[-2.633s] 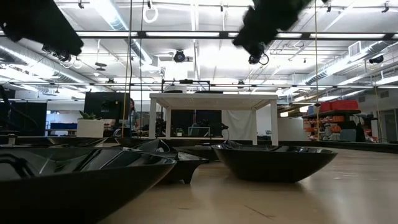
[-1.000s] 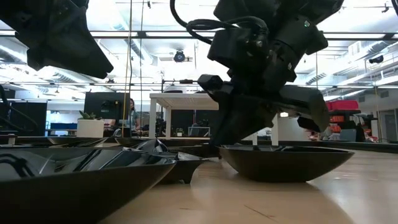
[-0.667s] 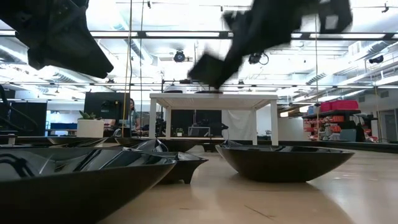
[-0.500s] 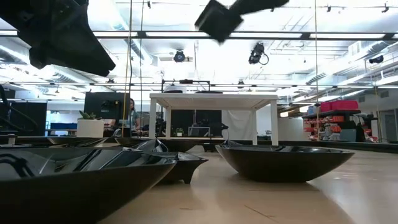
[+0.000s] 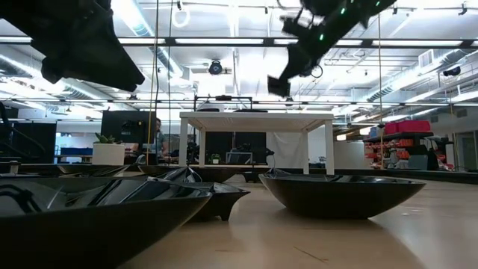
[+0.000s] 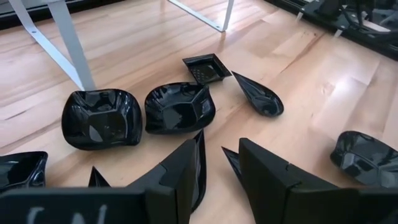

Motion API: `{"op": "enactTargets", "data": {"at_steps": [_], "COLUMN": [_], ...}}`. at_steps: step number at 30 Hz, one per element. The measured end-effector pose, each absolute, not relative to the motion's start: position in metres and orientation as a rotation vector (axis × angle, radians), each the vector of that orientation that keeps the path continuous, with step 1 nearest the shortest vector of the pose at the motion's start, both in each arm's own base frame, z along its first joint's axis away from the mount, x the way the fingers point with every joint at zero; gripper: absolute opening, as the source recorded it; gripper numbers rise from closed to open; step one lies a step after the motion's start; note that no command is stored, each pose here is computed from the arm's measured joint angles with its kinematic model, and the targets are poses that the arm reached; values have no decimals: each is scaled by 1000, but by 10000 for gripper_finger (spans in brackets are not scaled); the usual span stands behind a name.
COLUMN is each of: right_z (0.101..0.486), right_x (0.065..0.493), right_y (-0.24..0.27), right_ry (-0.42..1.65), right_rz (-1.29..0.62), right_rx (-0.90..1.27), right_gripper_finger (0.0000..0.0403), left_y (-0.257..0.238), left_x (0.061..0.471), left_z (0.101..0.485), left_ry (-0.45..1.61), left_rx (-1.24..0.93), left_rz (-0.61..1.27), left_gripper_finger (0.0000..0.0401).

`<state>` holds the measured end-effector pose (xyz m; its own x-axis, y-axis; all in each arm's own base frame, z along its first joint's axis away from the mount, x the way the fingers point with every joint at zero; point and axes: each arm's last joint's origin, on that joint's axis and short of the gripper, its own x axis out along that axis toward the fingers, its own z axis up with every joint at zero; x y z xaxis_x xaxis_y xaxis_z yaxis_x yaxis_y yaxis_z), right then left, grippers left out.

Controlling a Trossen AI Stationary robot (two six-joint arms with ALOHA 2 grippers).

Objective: Pick & Place Mini shaped plates
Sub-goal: Stack the black square plate on top of the other black square plate on the shelf

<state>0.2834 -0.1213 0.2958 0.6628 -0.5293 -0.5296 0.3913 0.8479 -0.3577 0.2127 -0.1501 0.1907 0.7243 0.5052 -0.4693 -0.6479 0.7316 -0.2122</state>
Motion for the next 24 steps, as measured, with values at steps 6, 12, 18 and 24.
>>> {"op": "enactTargets", "data": {"at_steps": [6,12,18,24], "right_z": [271,264,261,259], "right_x": [291,292,288,287], "right_y": [-144,-148,-147,-146], "right_ry": [738,769,820,857], "right_rz": [-521,-535,-573,-557], "right_rx": [-179,-163,-158,-182], "right_gripper_finger": [2,2,2,3], "left_y": [-146,-145,-145,-145], "left_x": [216,216,216,216], "left_z": [191,191,191,191], "left_ry": [404,404,410,412], "left_rx": [-363,-364,-366,-364], "left_rz": [667,671,667,666], "left_gripper_finger": [128,128,128,128]}}
